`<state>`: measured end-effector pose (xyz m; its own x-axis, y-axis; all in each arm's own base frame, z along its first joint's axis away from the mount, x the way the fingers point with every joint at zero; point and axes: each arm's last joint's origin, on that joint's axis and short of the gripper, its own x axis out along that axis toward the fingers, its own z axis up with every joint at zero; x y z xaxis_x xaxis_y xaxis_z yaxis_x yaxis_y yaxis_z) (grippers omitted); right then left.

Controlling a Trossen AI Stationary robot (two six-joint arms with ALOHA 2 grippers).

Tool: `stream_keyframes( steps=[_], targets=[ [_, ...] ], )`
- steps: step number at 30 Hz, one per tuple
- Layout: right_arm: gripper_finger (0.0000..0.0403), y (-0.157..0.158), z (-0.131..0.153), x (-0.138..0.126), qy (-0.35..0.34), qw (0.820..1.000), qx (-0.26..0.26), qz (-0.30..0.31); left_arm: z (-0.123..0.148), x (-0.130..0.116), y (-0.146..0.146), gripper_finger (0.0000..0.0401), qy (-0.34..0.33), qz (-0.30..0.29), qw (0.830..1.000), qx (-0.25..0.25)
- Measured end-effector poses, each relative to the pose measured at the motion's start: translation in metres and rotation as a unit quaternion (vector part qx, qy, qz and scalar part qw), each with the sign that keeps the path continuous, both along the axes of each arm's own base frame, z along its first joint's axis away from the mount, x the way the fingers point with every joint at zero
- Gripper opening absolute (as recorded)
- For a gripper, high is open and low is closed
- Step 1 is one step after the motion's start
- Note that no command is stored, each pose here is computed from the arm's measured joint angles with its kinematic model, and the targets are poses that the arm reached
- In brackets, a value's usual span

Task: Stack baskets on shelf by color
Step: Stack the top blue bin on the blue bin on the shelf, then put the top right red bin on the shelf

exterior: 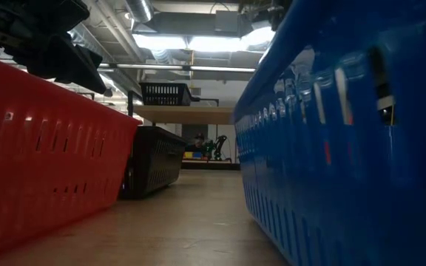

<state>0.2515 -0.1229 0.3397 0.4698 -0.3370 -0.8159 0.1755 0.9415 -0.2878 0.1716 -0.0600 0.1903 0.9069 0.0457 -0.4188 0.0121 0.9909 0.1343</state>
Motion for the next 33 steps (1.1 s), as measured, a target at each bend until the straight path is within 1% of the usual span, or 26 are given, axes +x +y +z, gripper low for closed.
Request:
stream_keyframes(
  steps=[3,6,9,11,13,17,19,21,24,27,29,33],
  targets=[
    [0.0077,0.005,0.016,0.000,-0.019,1.000,0.004,-0.002,0.000,0.000,0.000,0.0000,0.000,0.000,1.000,0.000],
    [0.0077,0.012,0.027,0.002,-0.038,0.999,0.019,0.005,0.000,0.000,0.000,0.0000,0.000,0.000,1.000,0.000],
    [0.0077,0.019,0.040,0.001,-0.058,0.997,0.043,-0.010,0.000,0.000,0.000,0.0000,0.000,0.000,1.000,-0.001],
    [0.0077,0.025,0.046,0.001,-0.074,0.994,0.074,-0.040,0.000,0.000,0.000,0.0000,0.000,0.002,1.000,-0.004],
    [0.0077,0.032,0.050,-0.001,-0.080,0.988,0.119,-0.052,0.000,0.000,0.000,0.0000,0.000,0.005,1.000,-0.011],
    [0.0077,0.050,0.049,-0.002,-0.063,0.976,0.202,-0.042,0.000,0.000,0.000,0.0000,0.001,0.000,1.000,-0.014],
    [0.0077,0.059,0.047,-0.002,-0.045,0.972,0.228,-0.032,0.000,0.000,0.000,0.0000,0.001,0.000,1.000,-0.014],
    [0.0077,0.070,0.045,-0.002,-0.029,0.970,0.238,-0.031,0.000,0.000,0.000,0.0000,0.001,0.000,1.000,-0.014],
    [0.0077,0.090,0.045,0.001,-0.024,0.967,0.254,-0.026,0.000,0.000,0.000,0.0000,0.001,0.000,1.000,-0.014],
    [0.0077,0.117,0.045,0.004,-0.012,0.965,0.261,0.011,0.000,0.000,0.000,0.0000,0.001,0.000,1.000,-0.014],
    [0.0077,0.136,0.044,0.004,-0.006,0.968,0.251,0.023,0.000,0.000,0.000,0.0000,0.001,0.000,1.000,-0.015],
    [0.0077,0.174,0.044,-0.001,-0.006,0.977,0.212,0.029,0.000,0.000,0.000,0.0000,0.000,0.004,1.000,-0.026]
  ],
)
